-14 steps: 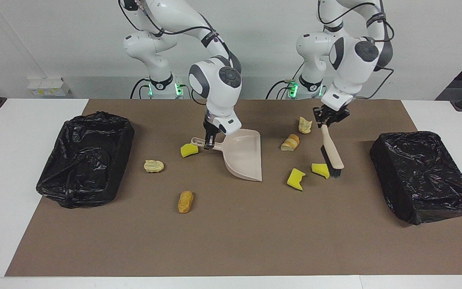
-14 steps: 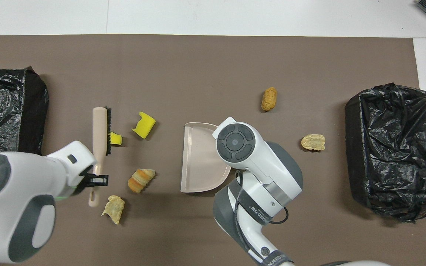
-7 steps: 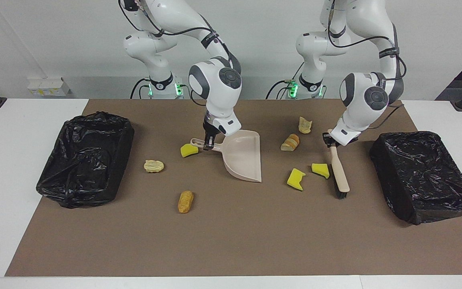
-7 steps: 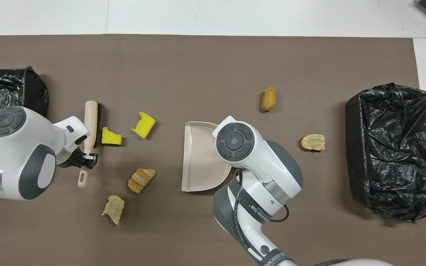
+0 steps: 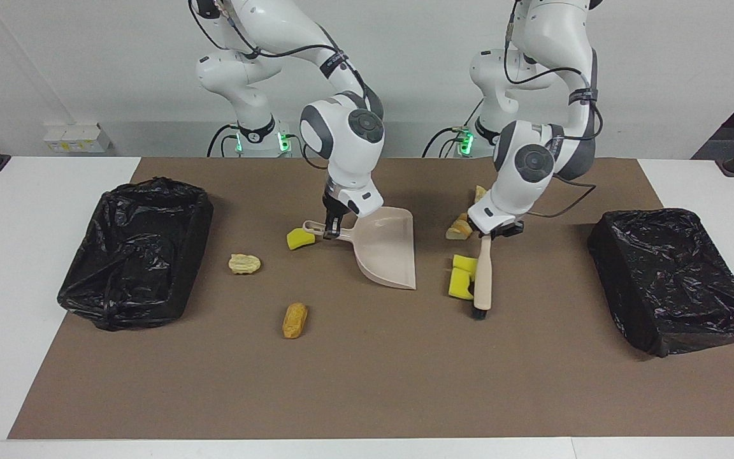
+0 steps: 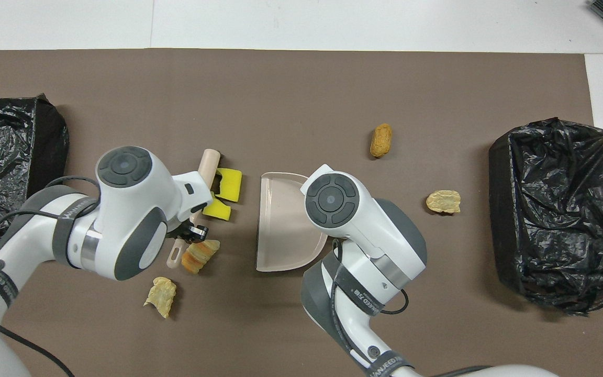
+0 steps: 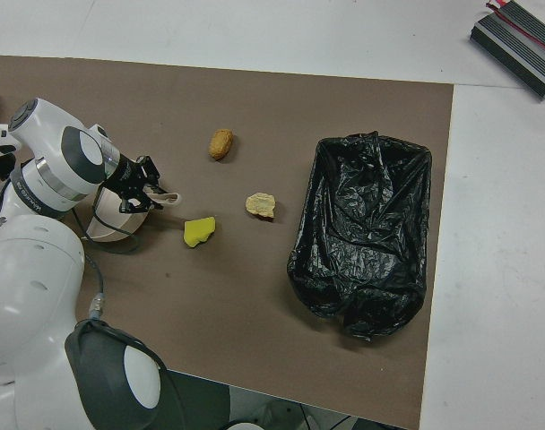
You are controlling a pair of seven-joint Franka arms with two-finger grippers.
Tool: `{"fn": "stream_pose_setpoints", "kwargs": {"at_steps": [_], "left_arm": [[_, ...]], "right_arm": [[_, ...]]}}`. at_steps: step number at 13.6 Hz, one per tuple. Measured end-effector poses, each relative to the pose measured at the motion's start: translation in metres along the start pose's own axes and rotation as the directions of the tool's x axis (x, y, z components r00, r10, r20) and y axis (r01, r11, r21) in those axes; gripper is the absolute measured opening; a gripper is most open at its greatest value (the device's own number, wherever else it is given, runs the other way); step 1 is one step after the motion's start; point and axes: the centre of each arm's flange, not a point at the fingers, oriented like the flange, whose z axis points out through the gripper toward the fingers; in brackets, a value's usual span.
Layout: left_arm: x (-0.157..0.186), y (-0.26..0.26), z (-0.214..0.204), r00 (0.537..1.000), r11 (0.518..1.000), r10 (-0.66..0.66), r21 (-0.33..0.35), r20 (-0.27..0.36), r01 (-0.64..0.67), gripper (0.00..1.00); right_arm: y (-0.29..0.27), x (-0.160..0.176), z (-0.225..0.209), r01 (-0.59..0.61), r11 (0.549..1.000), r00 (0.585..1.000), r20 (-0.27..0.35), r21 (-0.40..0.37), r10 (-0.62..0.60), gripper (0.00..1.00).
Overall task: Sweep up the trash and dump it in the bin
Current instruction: 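Sweep the yellow sponges into the dustpan with the left gripper's brush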
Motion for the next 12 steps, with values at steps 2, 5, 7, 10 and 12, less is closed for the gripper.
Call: {"fn": "stream_pose_setpoints", "kwargs": {"at_steps": [2, 5, 7, 10, 12], "left_arm": [[-0.010, 0.053, -0.003, 0.998, 0.998, 0.058, 0.020, 0.030, -0.058, 0.26], [-0.026, 0.125, -0.005, 0.999, 0.999, 0.040, -0.002, 0.035, -0.040, 0.26], [-0.028, 0.143, -0.023, 1.000, 0.997, 0.007, -0.074, 0.030, -0.004, 0.26], [-0.034, 0.111, -0.081, 0.995, 0.992, -0.085, -0.086, 0.056, 0.090, 0.26], [-0.057, 0.083, -0.099, 0.977, 0.980, -0.183, -0.053, 0.108, 0.189, 0.26]], "right_arm": [[0.000, 0.000, 0.000, 0.000, 1.000, 1.000, 0.000, 0.001, 0.000, 0.31], [0.001, -0.001, 0.002, -0.002, 1.000, 1.000, 0.002, 0.003, 0.002, 0.31], [0.002, -0.002, 0.005, -0.012, 1.000, 1.000, -0.009, 0.015, 0.012, 0.31], [0.004, 0.003, 0.006, -0.006, 1.000, 0.999, -0.031, 0.002, 0.006, 0.31], [0.003, 0.005, 0.004, 0.020, 1.000, 0.999, -0.034, -0.003, -0.020, 0.31]]}}
